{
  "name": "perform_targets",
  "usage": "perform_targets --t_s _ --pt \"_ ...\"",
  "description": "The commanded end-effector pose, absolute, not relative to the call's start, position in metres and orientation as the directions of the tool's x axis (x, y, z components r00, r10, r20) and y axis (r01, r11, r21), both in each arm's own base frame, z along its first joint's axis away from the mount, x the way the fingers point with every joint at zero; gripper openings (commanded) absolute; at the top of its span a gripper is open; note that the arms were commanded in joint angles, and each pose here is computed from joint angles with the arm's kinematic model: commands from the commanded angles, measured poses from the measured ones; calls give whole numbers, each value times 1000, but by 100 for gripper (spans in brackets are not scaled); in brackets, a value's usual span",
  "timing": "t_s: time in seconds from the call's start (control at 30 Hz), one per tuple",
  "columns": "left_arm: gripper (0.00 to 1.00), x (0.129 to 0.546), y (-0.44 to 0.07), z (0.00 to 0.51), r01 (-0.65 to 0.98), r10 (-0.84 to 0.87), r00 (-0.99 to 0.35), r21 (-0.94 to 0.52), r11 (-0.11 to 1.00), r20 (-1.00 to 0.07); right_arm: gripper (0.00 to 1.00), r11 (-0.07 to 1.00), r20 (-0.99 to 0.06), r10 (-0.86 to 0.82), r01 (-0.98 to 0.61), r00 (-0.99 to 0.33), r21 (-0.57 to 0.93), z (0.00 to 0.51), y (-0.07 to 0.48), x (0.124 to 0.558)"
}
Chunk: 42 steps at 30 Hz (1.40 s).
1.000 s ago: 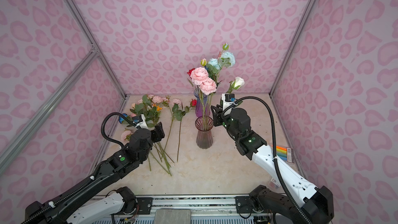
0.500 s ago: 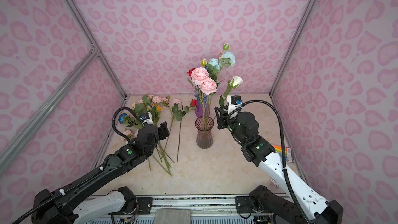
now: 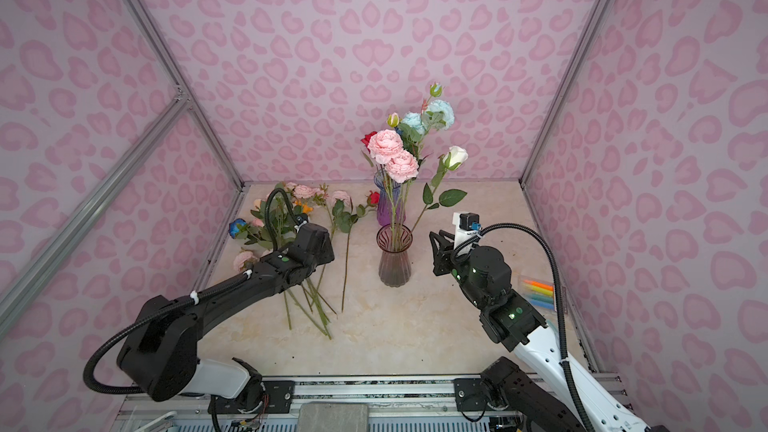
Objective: Arrange the flowers into the vase
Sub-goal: 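Open and withdraw the right gripper while the left gripper lowers onto the pile, then close the left gripper on a pink rose stem in the pile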
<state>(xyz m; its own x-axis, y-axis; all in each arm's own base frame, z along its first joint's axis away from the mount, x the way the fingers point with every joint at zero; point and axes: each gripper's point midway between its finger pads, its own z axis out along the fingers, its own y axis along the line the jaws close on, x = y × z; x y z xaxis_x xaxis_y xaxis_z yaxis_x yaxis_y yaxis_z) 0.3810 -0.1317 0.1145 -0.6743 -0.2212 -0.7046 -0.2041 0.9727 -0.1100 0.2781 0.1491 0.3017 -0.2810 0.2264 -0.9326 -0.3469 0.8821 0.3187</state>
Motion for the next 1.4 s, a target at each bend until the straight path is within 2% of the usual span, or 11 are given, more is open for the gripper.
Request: perform_targets --t_s 0.0,0.13,0.23,0.4,0.57,0.77,1.13,1.37 --pt "67 391 -142 85 -145 -164 -771 -82 986 -615 27 879 -924 251 -332 -288 342 298 147 277" --pt "59 403 -143 50 -122 -109 -844 -10 992 -526 27 879 -924 252 -331 -288 343 296 145 274" --pt "58 404 -140 33 -118 -87 -870 33 992 -485 27 882 -926 254 -327 -278 340 297 141 271" --pt "43 403 -140 17 -92 -55 -897 65 994 -438 27 887 -928 257 -315 -270 337 294 137 270" --pt "19 406 -148 21 -63 -43 -895 31 997 -445 27 886 -927 260 -316 -269 340 295 138 270" --pt "4 425 -158 49 -45 -43 -859 -9 999 -511 27 883 -927 267 -317 -264 345 299 138 271" --pt "3 454 -167 138 -38 -120 -687 -129 991 -717 27 891 -931 266 -306 -251 337 303 133 269" --pt "3 439 -172 218 57 -207 -525 -277 959 -825 27 893 -934 261 -306 -245 330 309 132 268"
